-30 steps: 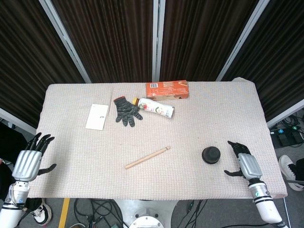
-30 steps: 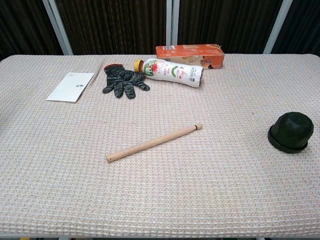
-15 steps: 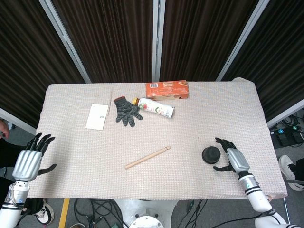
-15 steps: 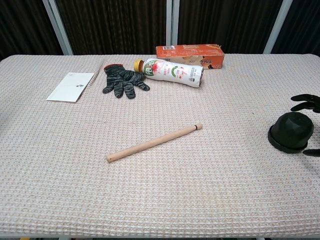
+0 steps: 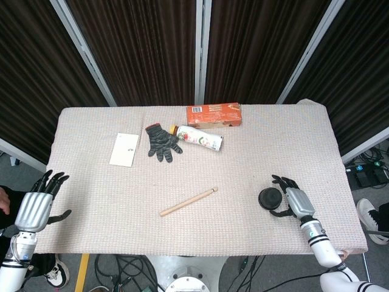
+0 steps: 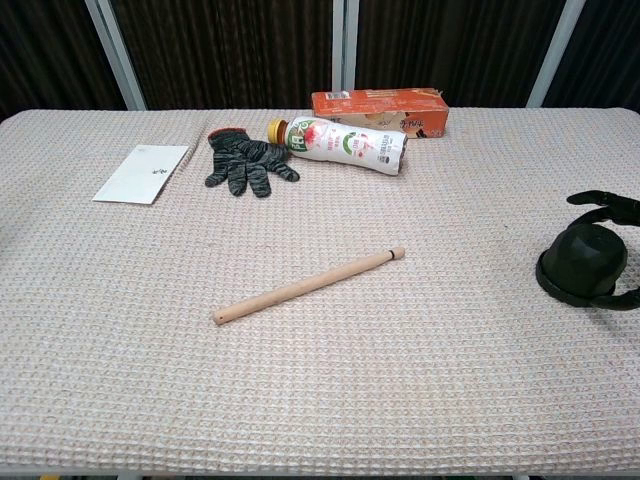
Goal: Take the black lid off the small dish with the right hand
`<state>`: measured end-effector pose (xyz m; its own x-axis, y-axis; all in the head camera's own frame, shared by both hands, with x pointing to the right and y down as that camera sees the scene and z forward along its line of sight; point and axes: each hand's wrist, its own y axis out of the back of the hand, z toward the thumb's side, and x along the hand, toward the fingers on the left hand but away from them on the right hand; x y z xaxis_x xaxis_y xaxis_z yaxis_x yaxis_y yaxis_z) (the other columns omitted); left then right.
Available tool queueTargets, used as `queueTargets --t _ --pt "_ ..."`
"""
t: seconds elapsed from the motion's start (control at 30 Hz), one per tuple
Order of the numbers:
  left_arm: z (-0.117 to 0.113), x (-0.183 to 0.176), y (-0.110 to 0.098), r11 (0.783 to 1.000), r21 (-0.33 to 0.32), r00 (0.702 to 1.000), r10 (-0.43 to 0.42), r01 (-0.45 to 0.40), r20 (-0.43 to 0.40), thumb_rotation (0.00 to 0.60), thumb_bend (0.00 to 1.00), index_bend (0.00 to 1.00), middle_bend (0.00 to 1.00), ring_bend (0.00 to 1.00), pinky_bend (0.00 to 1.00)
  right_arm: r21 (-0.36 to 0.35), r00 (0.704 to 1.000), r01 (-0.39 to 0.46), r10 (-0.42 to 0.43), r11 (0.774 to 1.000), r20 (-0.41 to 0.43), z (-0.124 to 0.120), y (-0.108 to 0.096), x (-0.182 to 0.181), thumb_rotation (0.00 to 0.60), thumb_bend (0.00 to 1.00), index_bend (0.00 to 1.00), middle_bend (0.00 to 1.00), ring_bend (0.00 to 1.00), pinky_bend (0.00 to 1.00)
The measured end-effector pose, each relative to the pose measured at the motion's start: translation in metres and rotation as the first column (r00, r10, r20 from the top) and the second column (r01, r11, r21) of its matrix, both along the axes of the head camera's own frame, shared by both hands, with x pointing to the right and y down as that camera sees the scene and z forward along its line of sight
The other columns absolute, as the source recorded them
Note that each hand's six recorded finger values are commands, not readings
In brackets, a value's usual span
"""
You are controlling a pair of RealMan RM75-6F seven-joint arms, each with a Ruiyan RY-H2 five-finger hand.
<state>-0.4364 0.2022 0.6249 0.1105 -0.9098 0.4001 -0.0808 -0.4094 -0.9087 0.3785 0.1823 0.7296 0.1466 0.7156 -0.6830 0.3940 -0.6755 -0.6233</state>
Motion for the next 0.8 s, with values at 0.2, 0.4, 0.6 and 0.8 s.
queueTargets --t 0.2,0.4,0.6,0.8 --pt "-0.002 -0.0003 -0.0012 1.0 0.005 1.0 0.003 -0.003 0.001 0.6 0.13 0.14 0.11 0.0 0.18 0.002 1.0 -0.002 0.002 1.0 0.003 0.001 -0.0011 -0.0023 0.6 0.06 0.0 0.19 0.0 0.0" --pt "-0.0052 -0.0021 -0.0034 1.0 0.017 1.0 -0.007 0.007 0.0 0.6 0.13 0.14 0.11 0.0 0.18 -0.008 1.0 0.002 -0.002 1.0 -0.004 0.0031 0.0 -0.0029 0.6 0.06 0.0 0.2 0.0 0.0" --pt "-0.0048 -0.0013 -0.0031 1.0 0.013 1.0 -0.004 0.004 0.002 0.6 0.13 0.14 0.11 0.0 0.18 -0.012 1.0 0.003 -0.003 1.0 -0.007 0.0041 0.0012 -0.0028 0.6 0.06 0.0 0.21 0.0 0.0" --pt "-0.0045 -0.0015 -0.0031 1.0 0.011 1.0 -0.005 0.005 0.002 0.6 0.13 0.14 0.11 0.0 0.18 -0.017 1.0 0.004 -0.004 1.0 -0.009 0.0057 0.0022 -0.0028 0.6 0.06 0.0 0.21 0.0 0.0"
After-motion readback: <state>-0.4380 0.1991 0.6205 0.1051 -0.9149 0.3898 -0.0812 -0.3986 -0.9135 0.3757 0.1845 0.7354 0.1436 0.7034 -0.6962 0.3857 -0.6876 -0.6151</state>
